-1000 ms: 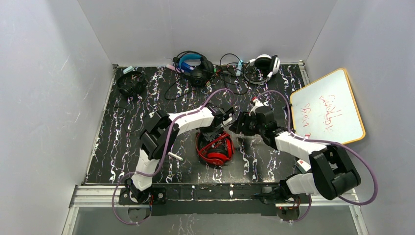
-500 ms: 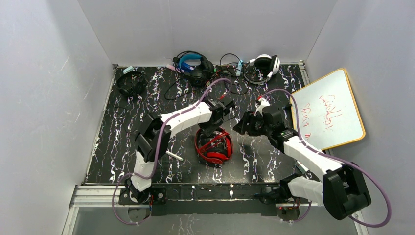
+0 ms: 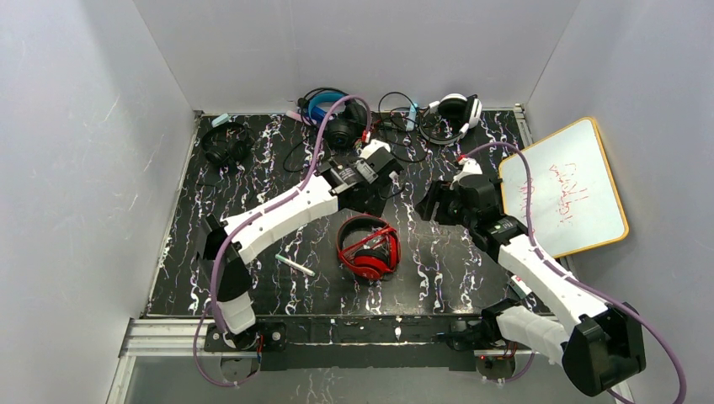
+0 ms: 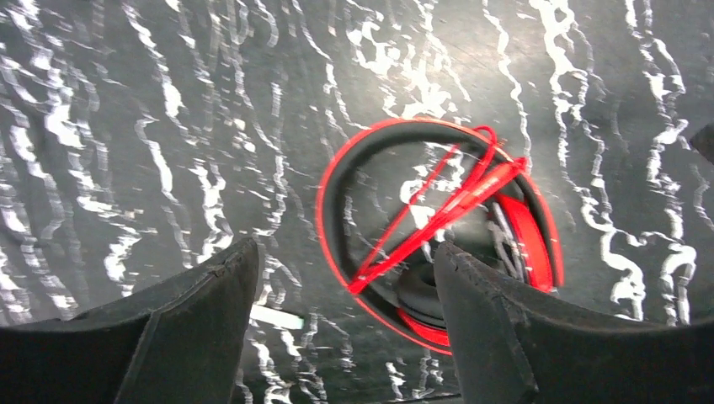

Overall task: Wrap the headphones
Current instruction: Move the headphones to the center of the board.

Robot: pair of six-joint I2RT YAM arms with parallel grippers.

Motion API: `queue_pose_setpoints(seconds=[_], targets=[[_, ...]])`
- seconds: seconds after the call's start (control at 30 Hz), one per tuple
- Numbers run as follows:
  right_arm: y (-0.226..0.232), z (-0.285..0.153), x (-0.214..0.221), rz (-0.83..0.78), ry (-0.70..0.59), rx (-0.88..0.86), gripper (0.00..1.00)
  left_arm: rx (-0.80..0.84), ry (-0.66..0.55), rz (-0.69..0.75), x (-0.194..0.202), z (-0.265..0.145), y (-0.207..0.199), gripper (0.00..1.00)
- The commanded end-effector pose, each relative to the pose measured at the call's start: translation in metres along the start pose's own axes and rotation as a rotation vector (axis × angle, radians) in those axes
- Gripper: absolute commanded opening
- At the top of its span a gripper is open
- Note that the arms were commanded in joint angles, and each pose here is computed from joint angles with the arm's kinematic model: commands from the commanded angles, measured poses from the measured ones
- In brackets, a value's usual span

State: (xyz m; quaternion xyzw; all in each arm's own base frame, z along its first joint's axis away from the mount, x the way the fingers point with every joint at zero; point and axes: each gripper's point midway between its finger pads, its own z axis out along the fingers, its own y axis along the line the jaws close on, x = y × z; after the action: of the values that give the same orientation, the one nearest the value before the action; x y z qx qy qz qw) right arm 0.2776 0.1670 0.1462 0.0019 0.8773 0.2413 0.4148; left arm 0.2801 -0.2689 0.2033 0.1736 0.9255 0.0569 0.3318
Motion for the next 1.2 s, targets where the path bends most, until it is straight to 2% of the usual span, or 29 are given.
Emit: queue_pose_setpoints(seconds=[0.0, 0.13, 0.17, 0.23, 0.3, 0.37, 0.47, 0.57, 0.63, 0.83, 1.17], targets=[[-0.021, -0.017, -0.033, 0.038, -0.119, 0.164, 0.74, 0.229, -0.063, -0.228, -0.002, -0.022, -0.048, 0.68], [-0.051, -0.033, -0.046, 0.106, -0.219, 0.337, 0.72, 0.366, -0.101, -0.352, -0.001, -0.025, -0.092, 0.39], [-0.056, -0.037, -0.05, 0.117, -0.241, 0.37, 0.74, 0.374, -0.102, -0.361, 0.0, -0.024, -0.1, 0.37], [-0.069, -0.047, -0.053, 0.136, -0.268, 0.449, 0.74, 0.376, -0.109, -0.345, 0.002, -0.019, -0.116, 0.4], [-0.073, -0.054, -0.055, 0.134, -0.276, 0.478, 0.74, 0.371, -0.105, -0.296, 0.005, -0.012, -0.131, 0.52], [-0.072, -0.058, -0.058, 0.125, -0.285, 0.478, 0.74, 0.352, -0.088, -0.244, 0.008, -0.003, -0.144, 0.58], [-0.07, -0.067, -0.065, 0.128, -0.322, 0.466, 0.74, 0.239, -0.051, -0.177, 0.025, 0.02, -0.143, 0.61], [-0.069, -0.077, -0.071, 0.135, -0.369, 0.455, 0.74, 0.163, -0.025, -0.203, 0.042, 0.038, -0.142, 0.64], [-0.069, -0.082, -0.074, 0.139, -0.393, 0.453, 0.73, 0.144, -0.018, -0.217, 0.051, 0.044, -0.148, 0.63], [-0.066, -0.086, -0.078, 0.135, -0.417, 0.433, 0.72, 0.08, -0.034, -0.11, 0.064, 0.056, -0.16, 0.59], [-0.062, -0.08, -0.071, 0.138, -0.389, 0.399, 0.72, -0.134, 0.001, 0.1, 0.099, 0.066, -0.1, 0.51]])
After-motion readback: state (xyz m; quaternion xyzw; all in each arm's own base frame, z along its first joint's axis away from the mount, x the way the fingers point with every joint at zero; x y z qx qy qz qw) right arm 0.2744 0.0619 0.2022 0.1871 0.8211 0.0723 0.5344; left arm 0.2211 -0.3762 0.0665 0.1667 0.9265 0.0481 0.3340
